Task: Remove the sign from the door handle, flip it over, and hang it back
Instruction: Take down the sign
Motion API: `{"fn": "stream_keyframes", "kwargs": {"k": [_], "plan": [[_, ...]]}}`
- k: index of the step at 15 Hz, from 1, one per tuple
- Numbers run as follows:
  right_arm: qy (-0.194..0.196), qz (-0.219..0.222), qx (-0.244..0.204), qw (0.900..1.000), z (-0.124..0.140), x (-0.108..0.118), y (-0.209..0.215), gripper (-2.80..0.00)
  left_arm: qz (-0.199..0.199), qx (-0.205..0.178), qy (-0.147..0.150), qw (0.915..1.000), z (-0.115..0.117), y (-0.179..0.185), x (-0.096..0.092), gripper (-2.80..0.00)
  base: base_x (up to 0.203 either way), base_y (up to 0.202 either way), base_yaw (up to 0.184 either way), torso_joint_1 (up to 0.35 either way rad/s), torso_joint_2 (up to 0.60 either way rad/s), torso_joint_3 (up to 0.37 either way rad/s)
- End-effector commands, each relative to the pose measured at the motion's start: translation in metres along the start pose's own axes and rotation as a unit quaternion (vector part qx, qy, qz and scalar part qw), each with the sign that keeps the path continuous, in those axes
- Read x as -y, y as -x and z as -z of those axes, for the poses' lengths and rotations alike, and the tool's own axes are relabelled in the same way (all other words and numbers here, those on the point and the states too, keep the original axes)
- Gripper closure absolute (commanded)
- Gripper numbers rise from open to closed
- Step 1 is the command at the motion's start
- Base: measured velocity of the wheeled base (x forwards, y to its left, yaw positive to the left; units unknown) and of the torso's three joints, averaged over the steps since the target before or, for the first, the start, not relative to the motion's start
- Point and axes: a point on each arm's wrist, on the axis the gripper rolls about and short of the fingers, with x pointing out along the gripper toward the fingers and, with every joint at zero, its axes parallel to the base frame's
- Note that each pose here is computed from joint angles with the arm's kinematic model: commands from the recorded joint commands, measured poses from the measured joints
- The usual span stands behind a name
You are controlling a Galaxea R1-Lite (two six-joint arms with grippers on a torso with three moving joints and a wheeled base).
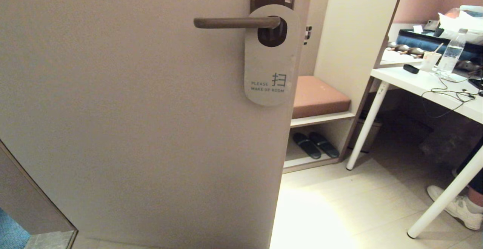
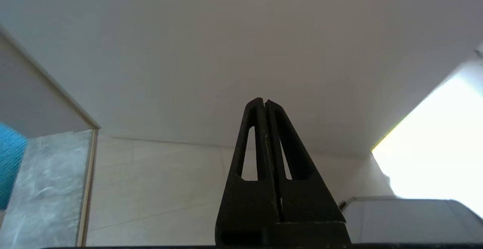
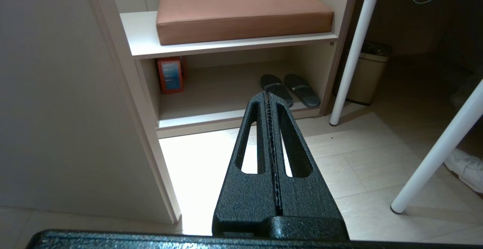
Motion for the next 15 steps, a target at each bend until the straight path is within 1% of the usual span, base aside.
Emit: {"fn": "stream_keyframes", "kwargs": {"k": [1,2,5,6,15], "plan": [[0.000,0.000,0.000,1.000,0.000,0.000,0.000,0.00,-0.001,0.061,0.011,0.9981,0.006,0.010,-0.001,0.00,0.000,0.000,0.000,0.000,0.00,0.000],[0.000,-0.001,0.000,1.000,0.000,0.000,0.000,0.00,0.001,0.081,0.018,0.9965,0.007,0.014,-0.001,0.00,0.000,0.000,0.000,0.000,0.00,0.000],[0.000,0.000,0.000,1.000,0.000,0.000,0.000,0.00,0.005,0.134,0.025,0.9906,0.012,0.021,-0.001,0.00,0.000,0.000,0.000,0.000,0.00,0.000],[0.000,-0.001,0.000,1.000,0.000,0.000,0.000,0.00,0.006,0.146,0.026,0.9890,0.011,0.021,-0.001,0.00,0.000,0.000,0.000,0.000,0.00,0.000],[0.000,-0.001,0.000,1.000,0.000,0.000,0.000,0.00,0.006,0.146,0.026,0.9889,0.011,0.021,-0.001,0.00,0.000,0.000,0.000,0.000,0.00,0.000]]}}
